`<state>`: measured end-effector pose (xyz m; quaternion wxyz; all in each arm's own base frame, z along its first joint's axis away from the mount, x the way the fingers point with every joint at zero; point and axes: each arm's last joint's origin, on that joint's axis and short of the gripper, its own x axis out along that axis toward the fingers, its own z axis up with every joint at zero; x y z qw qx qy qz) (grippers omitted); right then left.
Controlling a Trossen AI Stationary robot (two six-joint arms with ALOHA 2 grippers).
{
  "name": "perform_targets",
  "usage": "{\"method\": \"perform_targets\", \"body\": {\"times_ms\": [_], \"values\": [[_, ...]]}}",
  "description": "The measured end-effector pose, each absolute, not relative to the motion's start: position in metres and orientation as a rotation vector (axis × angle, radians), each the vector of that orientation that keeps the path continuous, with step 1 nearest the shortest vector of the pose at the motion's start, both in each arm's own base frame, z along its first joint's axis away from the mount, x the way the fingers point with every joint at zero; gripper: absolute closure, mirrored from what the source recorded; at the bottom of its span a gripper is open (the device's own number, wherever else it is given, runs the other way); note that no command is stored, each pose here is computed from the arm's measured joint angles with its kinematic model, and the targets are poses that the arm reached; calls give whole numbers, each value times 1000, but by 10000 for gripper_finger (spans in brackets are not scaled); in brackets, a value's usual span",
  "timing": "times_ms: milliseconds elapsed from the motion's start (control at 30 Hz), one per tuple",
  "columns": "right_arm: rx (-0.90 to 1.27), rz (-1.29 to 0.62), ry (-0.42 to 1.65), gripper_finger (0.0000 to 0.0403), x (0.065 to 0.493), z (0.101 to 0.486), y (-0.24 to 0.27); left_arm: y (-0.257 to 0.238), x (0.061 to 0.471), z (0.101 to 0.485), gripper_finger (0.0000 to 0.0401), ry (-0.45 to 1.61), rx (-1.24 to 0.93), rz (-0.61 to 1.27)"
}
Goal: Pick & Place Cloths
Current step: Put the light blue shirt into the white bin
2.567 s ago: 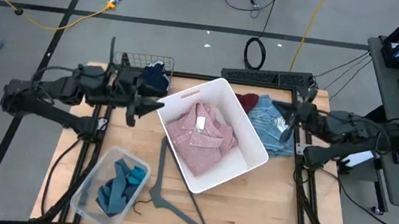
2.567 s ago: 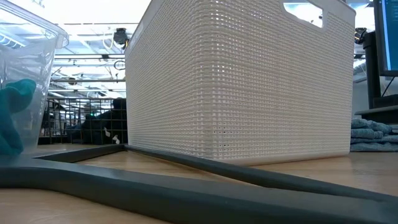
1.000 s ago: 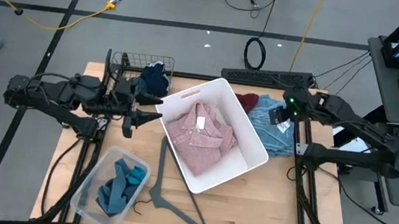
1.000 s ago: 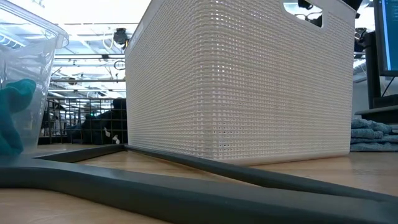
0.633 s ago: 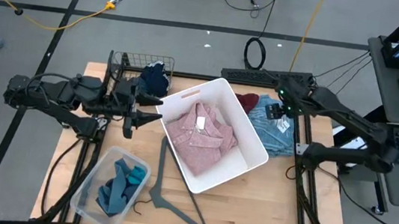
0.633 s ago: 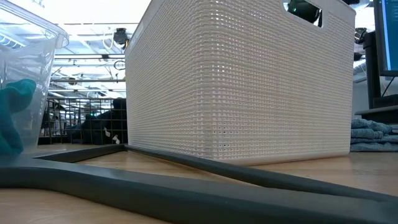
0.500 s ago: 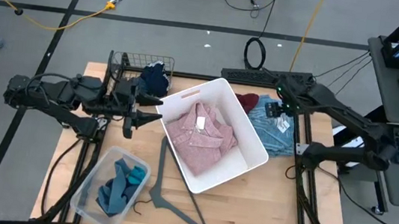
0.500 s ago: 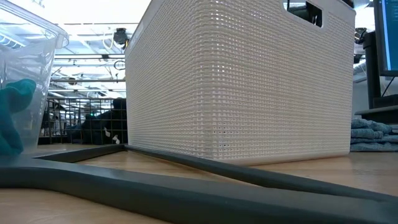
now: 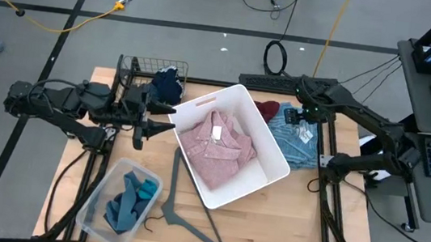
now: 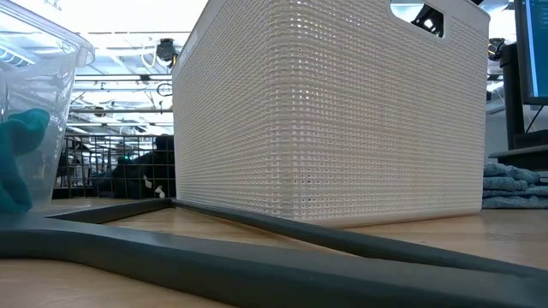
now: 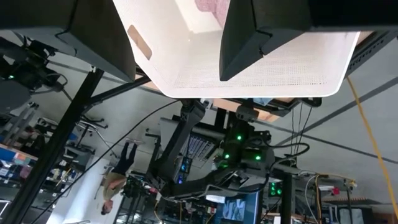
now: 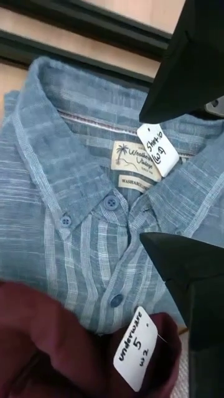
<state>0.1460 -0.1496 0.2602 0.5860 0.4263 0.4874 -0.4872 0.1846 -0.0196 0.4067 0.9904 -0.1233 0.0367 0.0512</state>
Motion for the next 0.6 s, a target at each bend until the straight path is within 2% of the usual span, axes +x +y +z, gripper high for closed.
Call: {"method": "perform_targets", "body": {"times_ms": [433, 600], "values": [[1056, -1152, 1217, 108, 151, 235, -173, -20, 185, 406, 164, 76, -247, 103], [1096, -1171, 1272, 108, 146, 204, -173, -20, 185, 407, 164, 75, -248, 103]]}}
